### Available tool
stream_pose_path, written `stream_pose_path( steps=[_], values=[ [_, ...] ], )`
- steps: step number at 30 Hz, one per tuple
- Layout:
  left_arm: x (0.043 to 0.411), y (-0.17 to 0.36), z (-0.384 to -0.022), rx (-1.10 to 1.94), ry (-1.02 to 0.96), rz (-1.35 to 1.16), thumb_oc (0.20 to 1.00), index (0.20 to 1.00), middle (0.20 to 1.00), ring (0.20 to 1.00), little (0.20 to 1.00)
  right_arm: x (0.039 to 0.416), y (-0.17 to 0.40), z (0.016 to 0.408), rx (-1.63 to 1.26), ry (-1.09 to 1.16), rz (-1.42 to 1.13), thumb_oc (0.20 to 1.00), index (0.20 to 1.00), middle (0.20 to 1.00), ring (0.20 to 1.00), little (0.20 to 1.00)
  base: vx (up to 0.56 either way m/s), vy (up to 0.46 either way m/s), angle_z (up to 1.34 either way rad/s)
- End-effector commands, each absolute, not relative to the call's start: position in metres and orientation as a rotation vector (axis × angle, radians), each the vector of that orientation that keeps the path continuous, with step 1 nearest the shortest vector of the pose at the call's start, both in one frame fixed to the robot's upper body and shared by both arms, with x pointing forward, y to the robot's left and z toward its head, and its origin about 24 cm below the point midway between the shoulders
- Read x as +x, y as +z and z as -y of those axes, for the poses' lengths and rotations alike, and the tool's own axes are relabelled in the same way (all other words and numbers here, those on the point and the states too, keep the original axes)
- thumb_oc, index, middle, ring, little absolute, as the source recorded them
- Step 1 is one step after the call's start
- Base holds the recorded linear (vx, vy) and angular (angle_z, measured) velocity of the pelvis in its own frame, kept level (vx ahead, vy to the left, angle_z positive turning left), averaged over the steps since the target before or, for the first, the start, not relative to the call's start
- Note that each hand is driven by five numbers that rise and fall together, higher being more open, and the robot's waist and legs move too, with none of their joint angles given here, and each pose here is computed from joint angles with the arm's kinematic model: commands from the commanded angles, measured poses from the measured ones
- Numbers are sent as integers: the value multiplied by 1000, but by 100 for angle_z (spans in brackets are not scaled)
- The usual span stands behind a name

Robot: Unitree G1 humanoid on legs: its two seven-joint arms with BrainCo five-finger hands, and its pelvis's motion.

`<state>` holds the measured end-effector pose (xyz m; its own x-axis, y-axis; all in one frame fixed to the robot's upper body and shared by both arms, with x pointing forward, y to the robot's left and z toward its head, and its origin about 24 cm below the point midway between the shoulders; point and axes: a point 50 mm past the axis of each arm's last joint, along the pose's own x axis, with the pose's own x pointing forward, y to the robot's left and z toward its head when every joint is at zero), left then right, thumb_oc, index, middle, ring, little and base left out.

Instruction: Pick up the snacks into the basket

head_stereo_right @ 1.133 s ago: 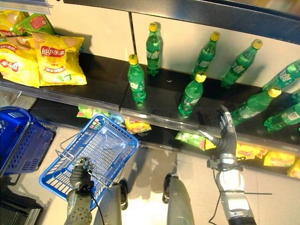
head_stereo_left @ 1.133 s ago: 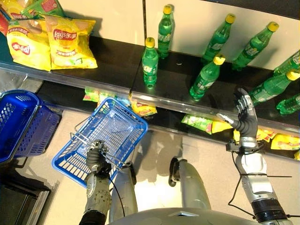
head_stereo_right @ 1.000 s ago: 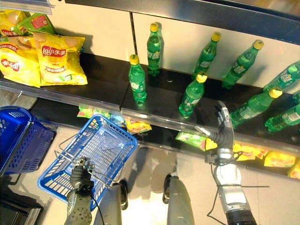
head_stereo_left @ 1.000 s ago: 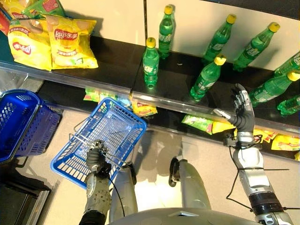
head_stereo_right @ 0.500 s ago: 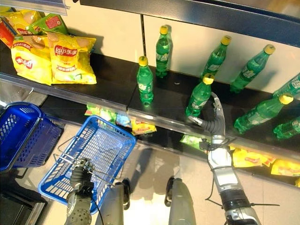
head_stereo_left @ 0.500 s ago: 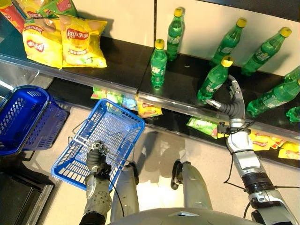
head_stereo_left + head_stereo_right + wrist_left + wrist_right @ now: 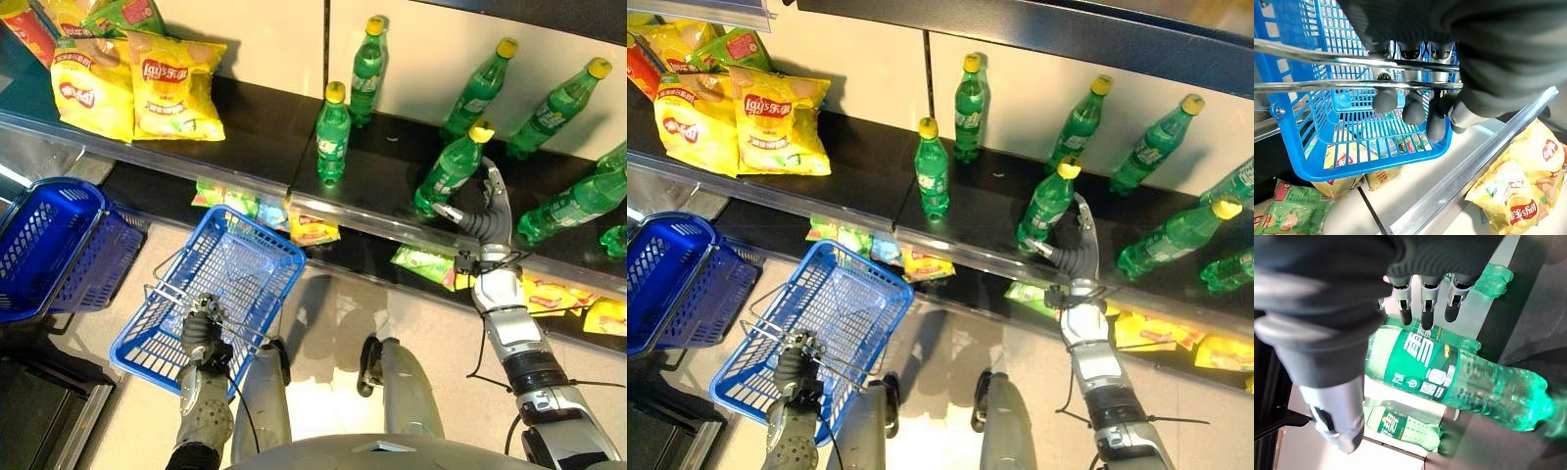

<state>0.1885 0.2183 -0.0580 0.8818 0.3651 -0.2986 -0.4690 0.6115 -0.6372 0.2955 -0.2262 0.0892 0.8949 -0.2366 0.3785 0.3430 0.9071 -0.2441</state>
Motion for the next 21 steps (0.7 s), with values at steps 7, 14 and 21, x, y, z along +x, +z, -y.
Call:
stream_pose_path(
  steps=[7,14,21],
  values=[
    [202,-28,-222,-740,369,14,200,200,200,200,200,318,115,220,-338,-295,431,1000,1000,1000,1000,1000,1,-2,1],
    [202,-27,-221,-752,363,18,200,200,200,200,200,336,122,213,-350,-287,414,1000,1000,1000,1000,1000,0,0,0],
    [201,-25,-223,-747,366,23,200,200,200,200,200,349,125,212,-389,-289,373,1000,1000,1000,1000,1000,-1,5,5]
  ],
)
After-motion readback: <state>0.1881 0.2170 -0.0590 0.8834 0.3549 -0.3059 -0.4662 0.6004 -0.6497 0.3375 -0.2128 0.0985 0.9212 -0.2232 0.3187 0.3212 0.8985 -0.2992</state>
